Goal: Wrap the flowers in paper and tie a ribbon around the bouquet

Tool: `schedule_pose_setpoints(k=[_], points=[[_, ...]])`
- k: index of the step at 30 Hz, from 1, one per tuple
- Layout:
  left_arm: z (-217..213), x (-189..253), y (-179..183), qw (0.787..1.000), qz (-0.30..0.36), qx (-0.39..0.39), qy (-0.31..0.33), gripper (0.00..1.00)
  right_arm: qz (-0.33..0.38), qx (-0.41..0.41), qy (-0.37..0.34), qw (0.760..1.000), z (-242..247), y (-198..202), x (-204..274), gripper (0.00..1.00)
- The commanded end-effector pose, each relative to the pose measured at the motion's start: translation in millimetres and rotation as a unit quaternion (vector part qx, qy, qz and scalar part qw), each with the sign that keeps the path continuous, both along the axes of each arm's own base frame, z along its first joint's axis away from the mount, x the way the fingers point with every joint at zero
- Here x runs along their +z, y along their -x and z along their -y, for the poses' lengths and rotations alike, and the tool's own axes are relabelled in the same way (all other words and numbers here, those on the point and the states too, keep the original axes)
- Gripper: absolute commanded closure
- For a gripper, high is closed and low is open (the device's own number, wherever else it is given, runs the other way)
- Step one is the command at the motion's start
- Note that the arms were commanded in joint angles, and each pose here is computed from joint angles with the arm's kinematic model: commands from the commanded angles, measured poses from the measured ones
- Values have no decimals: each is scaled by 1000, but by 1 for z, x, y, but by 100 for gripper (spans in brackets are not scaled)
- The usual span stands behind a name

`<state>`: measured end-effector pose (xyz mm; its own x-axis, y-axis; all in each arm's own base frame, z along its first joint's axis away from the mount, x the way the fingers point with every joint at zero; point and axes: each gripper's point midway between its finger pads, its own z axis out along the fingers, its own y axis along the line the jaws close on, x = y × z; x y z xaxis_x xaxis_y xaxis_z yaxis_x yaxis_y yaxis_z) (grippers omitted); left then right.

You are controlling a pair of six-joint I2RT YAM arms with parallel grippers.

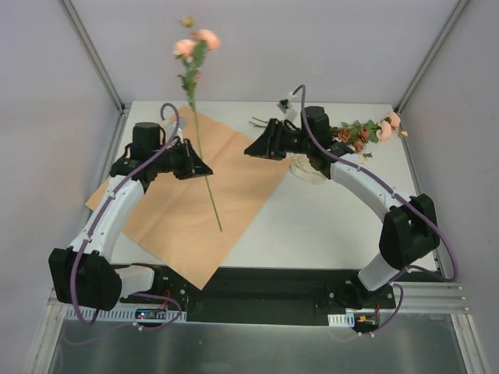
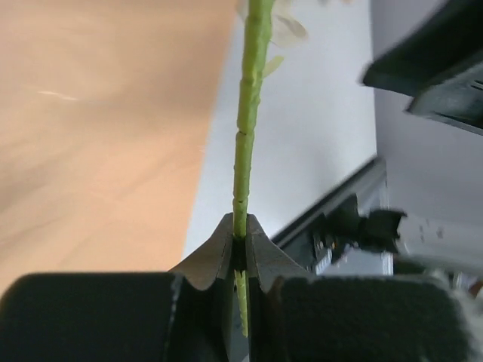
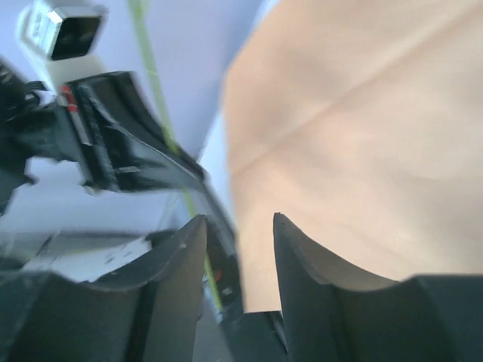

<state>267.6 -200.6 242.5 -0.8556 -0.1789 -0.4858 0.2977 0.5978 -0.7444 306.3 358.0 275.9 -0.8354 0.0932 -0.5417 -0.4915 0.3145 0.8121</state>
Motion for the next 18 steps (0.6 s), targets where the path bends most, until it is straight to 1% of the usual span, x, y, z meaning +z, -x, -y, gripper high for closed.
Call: schedule_pose_setpoints(k=[1,3,4,5,6,7,8,9,10,12,14,15,16,18], points=[[-74,-62,-37,985,-108,120,-64,100,-18,-150,122,981,75,-56,-39,55],[-86,-72,-57,982,-108,124,-90,100,-38,-146,147,978,86,-54,-57,55],[-90,-96,-66,977,-140,120,-109,100,-50,-144,147,977,92,-55,-63,55],[-100,-98,-81,971,-140,131,-140,100,-62,-141,153,976,94,-54,-74,55],[-102,-104,-87,970,-146,116,-153,100,-71,-141,157,975,97,-54,-82,55],[-110,-128,-96,963,-183,114,-161,100,-72,-142,160,974,102,-56,-87,55],[-116,-124,-106,960,-183,115,-178,100,-82,-138,165,973,103,-56,-96,55],[-119,-132,-110,959,-184,104,-191,100,-87,-136,166,973,104,-57,-101,55],[-123,-149,-113,951,-206,98,-206,100,-91,-137,165,972,107,-61,-103,55],[-135,-155,-118,941,-215,98,-242,100,-106,-140,174,969,110,-69,-117,55],[-138,-163,-121,939,-225,97,-243,100,-108,-155,174,966,114,-83,-118,55],[-138,-166,-123,938,-227,96,-243,100,-122,-160,178,963,115,-90,-129,55],[-138,-172,-122,936,-236,96,-242,100,-120,-166,173,963,113,-98,-124,55],[-137,-174,-125,936,-243,99,-235,100,-141,-177,170,959,113,-109,-133,55]])
